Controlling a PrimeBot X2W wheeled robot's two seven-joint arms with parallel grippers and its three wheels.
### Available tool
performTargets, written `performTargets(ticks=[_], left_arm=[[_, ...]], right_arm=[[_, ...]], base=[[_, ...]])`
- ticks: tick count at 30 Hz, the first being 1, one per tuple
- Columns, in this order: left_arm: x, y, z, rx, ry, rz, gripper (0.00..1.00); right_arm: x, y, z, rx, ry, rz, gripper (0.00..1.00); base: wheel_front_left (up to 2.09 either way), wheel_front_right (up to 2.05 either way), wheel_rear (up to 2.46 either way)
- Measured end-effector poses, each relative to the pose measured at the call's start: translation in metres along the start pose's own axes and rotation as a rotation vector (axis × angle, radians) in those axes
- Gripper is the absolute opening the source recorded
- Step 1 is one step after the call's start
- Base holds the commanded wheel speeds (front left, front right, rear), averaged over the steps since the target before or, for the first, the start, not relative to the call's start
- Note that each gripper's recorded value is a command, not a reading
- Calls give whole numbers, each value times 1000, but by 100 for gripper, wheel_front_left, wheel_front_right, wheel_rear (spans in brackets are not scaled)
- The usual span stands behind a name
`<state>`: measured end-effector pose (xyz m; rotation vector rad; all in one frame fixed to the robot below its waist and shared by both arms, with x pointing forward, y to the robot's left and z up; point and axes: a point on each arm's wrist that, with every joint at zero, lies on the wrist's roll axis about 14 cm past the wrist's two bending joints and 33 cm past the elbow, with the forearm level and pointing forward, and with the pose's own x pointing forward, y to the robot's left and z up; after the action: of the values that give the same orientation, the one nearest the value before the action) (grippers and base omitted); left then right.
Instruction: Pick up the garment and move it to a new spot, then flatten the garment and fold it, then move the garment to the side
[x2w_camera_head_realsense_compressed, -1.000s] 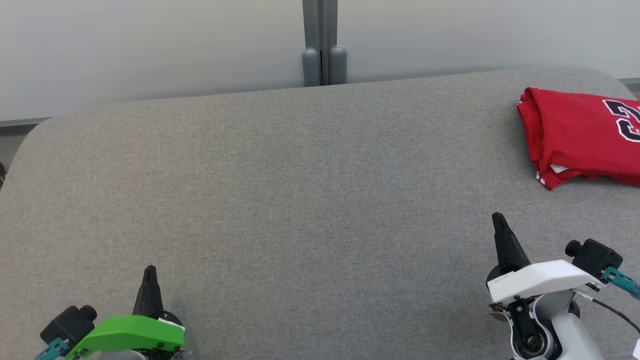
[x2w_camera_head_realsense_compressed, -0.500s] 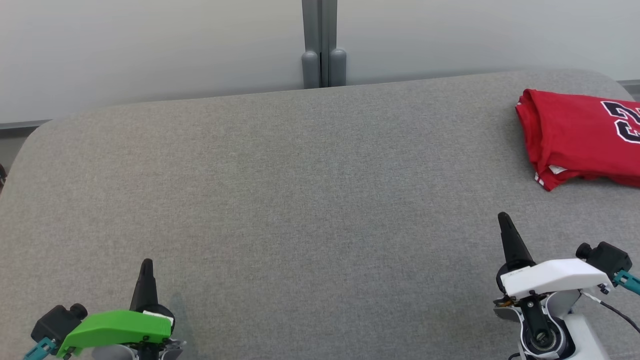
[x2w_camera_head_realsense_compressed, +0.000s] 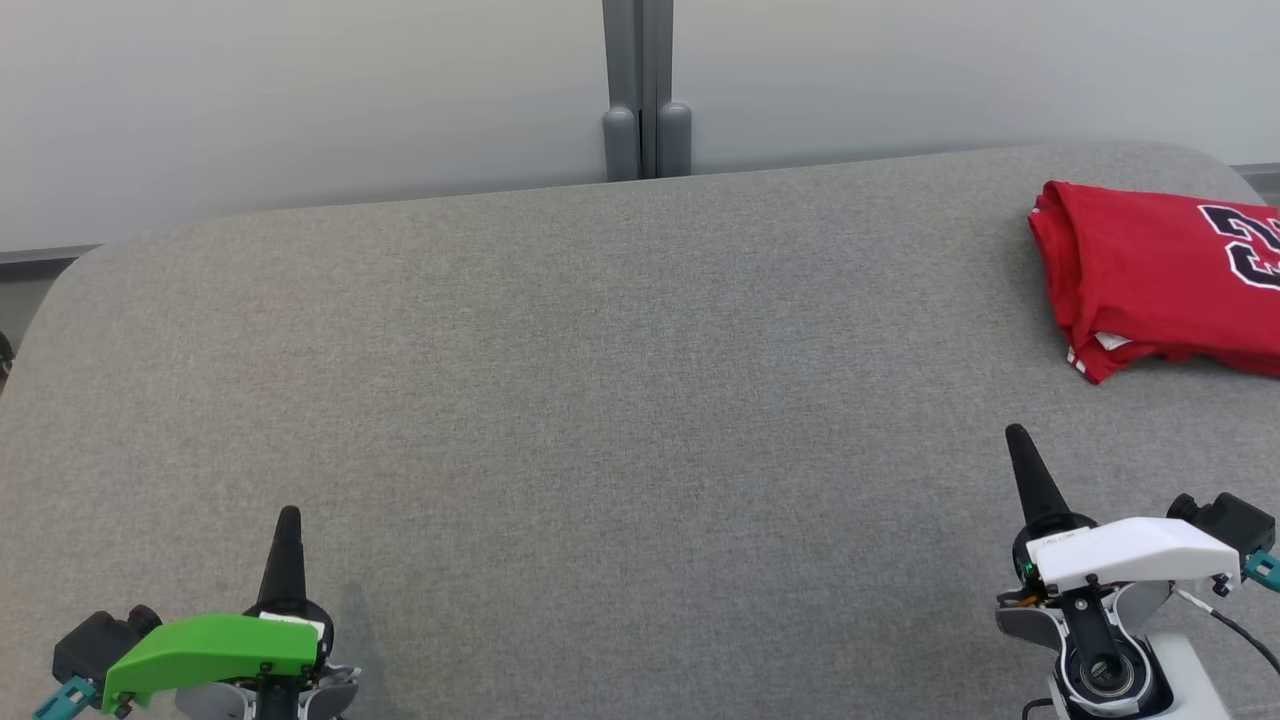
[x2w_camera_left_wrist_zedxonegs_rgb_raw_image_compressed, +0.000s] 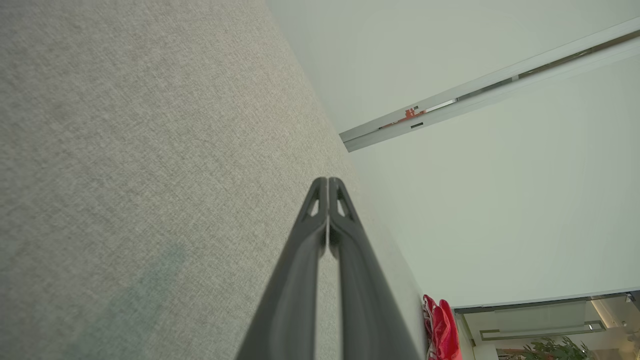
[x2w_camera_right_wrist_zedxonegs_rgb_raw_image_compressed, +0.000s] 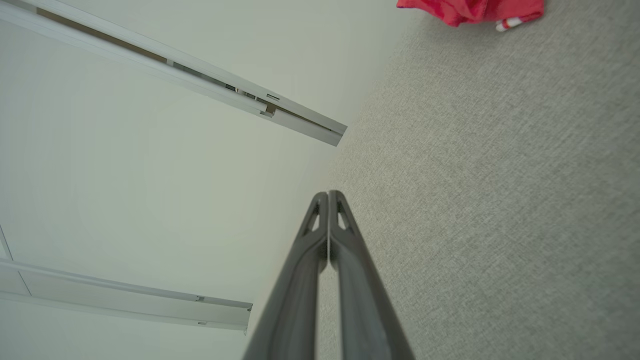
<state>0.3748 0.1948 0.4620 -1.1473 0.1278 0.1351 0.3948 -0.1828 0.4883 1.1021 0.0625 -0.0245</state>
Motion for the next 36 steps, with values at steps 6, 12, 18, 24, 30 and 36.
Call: performTargets(ticks=[6,12,18,24,30,36], left_arm=[[1,-4,2,-54,2,-14,0],[3,-9,4,-103,3,-34,0],[3,-11,5,-152,5,-44,0],[3,-15,8,-198,7,-63,0],[4,-19,10,-243,5,-80,0],[4,-22,12,-280,8,-92,0]], right_arm=[[0,1,3,58,-3,2,0],[-1,2,5,113,-5,6,0],[-2,2,8,168,-8,8,0],[-3,2,10,219,-11,11,0],[-3,3,12,267,-13,17,0],[-4,4,14,312,-15,25,0]], base=[[0,0,0],[0,0,0],[0,0,0],[0,0,0],[0,0,0],[0,0,0]])
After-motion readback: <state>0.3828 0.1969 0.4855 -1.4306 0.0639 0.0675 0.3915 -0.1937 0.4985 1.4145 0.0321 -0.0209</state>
